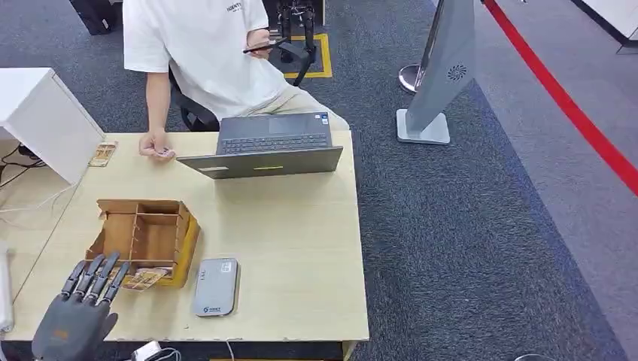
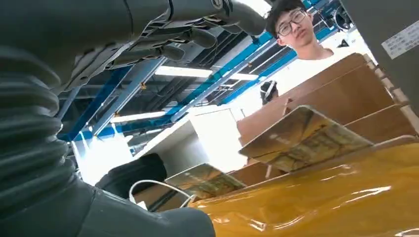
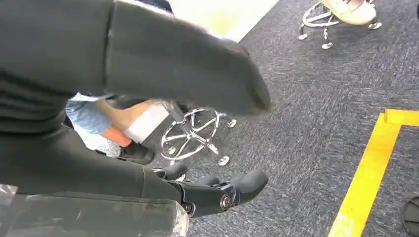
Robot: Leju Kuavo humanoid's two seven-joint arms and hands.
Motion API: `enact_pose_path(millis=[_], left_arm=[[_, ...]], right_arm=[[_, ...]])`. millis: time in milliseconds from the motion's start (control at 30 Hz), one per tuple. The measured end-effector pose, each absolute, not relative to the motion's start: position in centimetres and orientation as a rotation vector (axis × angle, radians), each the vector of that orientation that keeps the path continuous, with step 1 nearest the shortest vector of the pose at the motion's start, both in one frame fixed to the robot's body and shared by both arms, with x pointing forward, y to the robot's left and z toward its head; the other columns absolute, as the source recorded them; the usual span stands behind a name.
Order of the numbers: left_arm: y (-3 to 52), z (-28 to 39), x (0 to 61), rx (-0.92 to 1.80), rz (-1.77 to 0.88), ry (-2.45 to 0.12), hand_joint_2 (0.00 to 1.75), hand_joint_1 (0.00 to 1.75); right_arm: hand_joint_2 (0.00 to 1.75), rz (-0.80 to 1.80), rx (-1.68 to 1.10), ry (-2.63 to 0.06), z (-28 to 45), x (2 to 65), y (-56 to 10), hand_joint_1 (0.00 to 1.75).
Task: Pass the card to the sensor for recognition and then transmit it.
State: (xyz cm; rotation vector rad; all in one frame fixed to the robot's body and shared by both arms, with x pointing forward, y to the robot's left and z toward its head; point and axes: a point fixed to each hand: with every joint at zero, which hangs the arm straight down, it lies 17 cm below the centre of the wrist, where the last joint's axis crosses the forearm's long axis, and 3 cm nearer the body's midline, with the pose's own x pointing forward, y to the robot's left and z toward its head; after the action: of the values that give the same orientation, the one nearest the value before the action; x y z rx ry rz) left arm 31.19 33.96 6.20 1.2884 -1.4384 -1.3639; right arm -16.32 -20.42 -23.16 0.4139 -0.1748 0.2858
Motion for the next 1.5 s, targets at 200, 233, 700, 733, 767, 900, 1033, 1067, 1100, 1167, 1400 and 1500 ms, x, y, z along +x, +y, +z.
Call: enact_pose_path(millis=[200,233,700,733,767,900,1033,1067,1100,1167,1400,1500], left_arm=[[31.7,5.5,31.7,1.251,-1.366,-1.465,1.75,0.00],[31.3,5.5,31.8,1.244,-1.366,-1.473,1.75,0.00],[28.3,4.0,32.4,1.176,-1.344,-1.482,1.75,0.00],[28.2,3.9,32.4,1.175,-1.341,-1.481,1.75,0.00],[28.2,3.9,32.5,1.175,-1.337,-1.478,1.75,0.00],[28.6,3.5,32.9,1.181,-1.332,-1.462,1.75,0.00],[28.8,3.3,33.1,1.185,-1.331,-1.454,1.75,0.00],[28.8,3.3,33.2,1.185,-1.330,-1.451,1.75,0.00],[28.9,3.2,33.2,1.184,-1.330,-1.448,1.75,0.00],[28.9,3.1,33.2,1.185,-1.329,-1.446,1.75,0.00],[29.6,3.3,33.4,1.198,-1.320,-1.436,1.75,0.00],[30.2,3.5,33.6,1.212,-1.319,-1.431,1.75,0.00]], right_arm=[[1.75,0.288,0.423,-0.175,-23.1,-16.3,-20.3,0.00],[1.75,0.288,0.423,-0.175,-23.1,-16.3,-20.3,0.00],[1.75,0.293,0.429,-0.172,-23.1,-16.1,-20.4,0.00],[1.75,0.295,0.429,-0.172,-23.1,-16.1,-20.4,0.00],[1.75,0.297,0.429,-0.172,-23.1,-16.1,-20.4,0.00],[1.75,0.302,0.430,-0.171,-23.2,-16.0,-20.6,0.00],[1.75,0.307,0.428,-0.170,-23.2,-16.0,-20.7,0.00],[1.75,0.308,0.428,-0.170,-23.2,-16.0,-20.7,0.00],[1.75,0.311,0.429,-0.169,-23.2,-16.0,-20.8,0.00],[1.75,0.313,0.429,-0.169,-23.2,-16.0,-20.8,0.00],[1.75,0.319,0.429,-0.167,-23.2,-16.0,-20.8,0.00],[1.75,0.323,0.429,-0.164,-23.2,-16.0,-20.8,0.00]])
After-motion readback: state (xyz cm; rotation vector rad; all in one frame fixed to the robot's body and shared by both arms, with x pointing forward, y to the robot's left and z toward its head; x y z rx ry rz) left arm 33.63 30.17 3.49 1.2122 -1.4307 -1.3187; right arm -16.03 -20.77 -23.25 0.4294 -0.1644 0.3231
